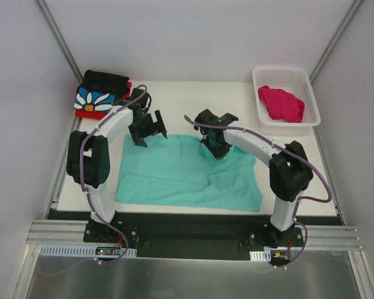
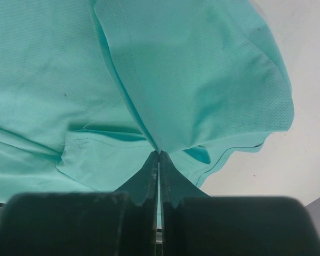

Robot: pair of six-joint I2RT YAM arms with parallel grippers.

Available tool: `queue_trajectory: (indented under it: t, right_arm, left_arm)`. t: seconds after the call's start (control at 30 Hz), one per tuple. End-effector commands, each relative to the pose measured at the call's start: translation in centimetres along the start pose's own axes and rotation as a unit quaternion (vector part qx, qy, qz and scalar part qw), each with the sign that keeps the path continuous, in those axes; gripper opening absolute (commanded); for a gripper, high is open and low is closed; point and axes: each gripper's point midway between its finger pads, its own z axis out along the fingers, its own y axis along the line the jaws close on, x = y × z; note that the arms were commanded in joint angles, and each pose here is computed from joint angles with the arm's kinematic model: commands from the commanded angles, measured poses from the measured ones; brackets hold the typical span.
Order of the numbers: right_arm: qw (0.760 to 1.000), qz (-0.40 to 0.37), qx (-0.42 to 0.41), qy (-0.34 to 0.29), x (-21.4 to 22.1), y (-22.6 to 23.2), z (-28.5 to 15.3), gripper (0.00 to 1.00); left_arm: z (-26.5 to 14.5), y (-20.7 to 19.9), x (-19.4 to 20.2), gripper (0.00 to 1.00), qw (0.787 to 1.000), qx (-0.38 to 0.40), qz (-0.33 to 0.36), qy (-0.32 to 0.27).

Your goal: Fold and stack the t-shirts

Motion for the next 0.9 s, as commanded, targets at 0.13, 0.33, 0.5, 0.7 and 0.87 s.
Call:
queue_trajectory:
  t: [0.13,0.33,0.5,0.7,0.87]
  right_arm:
    - [1.000,-0.004,0.000,-0.006,0.4,-0.3,-1.1,0.01]
    - [1.000,-0.007,-0.004,-0.008,0.5,-0.1,-1.2,0.01]
    - [1.000,-0.007,-0.013,-0.012,0.6,0.1,-1.4,0.01]
    - [1.000,-0.010,-0.016,-0.011,0.6,0.3,-1.0,0.01]
    - [1.000,-0.010,-0.020,-0.016,0.1,0.5,-0.8,0.01]
  left_arm:
    - [0.7,0.5,-1.8,0.99,0.999,0.029,-0.038,0.020]
    - [0.5,3.5,-5.3,0.99,0.998,-0.003,-0.061,0.001]
    - [-1.8,8.4,-9.9,0.99,0.991,-0.094,-0.084,-0.046]
    - [-3.1,11.6,-11.0,0.86,0.977,-0.182,-0.080,-0.076]
    - [-2.0,13.6,-10.5,0.85,0.974,-0.197,-0.095,-0.054]
